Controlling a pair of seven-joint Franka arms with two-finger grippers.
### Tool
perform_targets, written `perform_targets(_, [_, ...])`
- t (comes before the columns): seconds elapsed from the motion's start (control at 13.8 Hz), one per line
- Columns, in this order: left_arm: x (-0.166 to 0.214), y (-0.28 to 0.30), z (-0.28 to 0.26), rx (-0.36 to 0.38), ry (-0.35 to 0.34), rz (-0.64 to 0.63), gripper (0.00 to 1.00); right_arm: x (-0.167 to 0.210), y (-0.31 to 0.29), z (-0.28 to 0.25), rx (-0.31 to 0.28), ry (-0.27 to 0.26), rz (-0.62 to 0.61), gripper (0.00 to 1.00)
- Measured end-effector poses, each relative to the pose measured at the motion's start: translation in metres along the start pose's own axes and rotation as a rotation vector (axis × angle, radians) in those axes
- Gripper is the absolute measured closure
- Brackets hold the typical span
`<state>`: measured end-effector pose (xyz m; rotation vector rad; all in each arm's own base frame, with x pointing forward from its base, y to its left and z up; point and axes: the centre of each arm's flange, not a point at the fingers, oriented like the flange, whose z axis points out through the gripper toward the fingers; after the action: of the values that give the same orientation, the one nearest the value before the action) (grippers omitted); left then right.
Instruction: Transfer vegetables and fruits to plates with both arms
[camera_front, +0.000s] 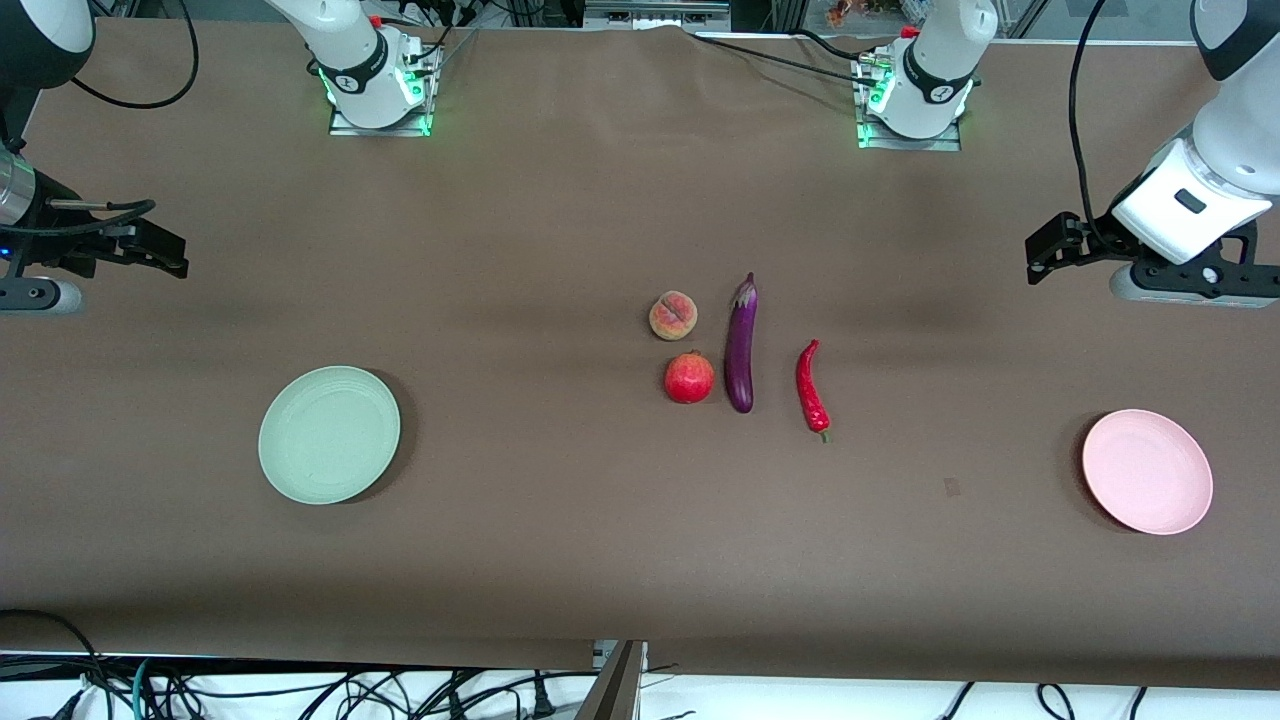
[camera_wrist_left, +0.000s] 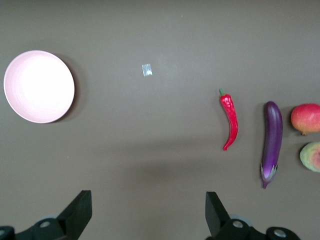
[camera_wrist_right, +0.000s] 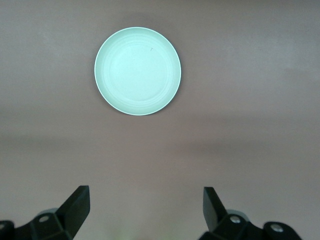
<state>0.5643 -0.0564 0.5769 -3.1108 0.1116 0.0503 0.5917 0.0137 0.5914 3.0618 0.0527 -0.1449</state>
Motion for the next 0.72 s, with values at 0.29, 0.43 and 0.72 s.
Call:
perform_targets(0.29, [0.006, 0.026, 0.034, 0.003, -0.102, 0.050, 0.00, 0.002, 0.000, 0.003, 0.000, -0.006, 0.000, 0.00])
perform_targets(0.43, [0.014, 0.063, 0.068, 0.004, -0.167, 0.101, 0.00, 0.005, -0.001, 0.009, 0.000, -0.016, -0.001, 0.00])
perform_targets(0.72, [0.043, 0.128, 0.162, -0.024, -0.222, 0.000, 0.00, 0.018, -0.004, 0.025, 0.005, -0.017, -0.004, 0.00])
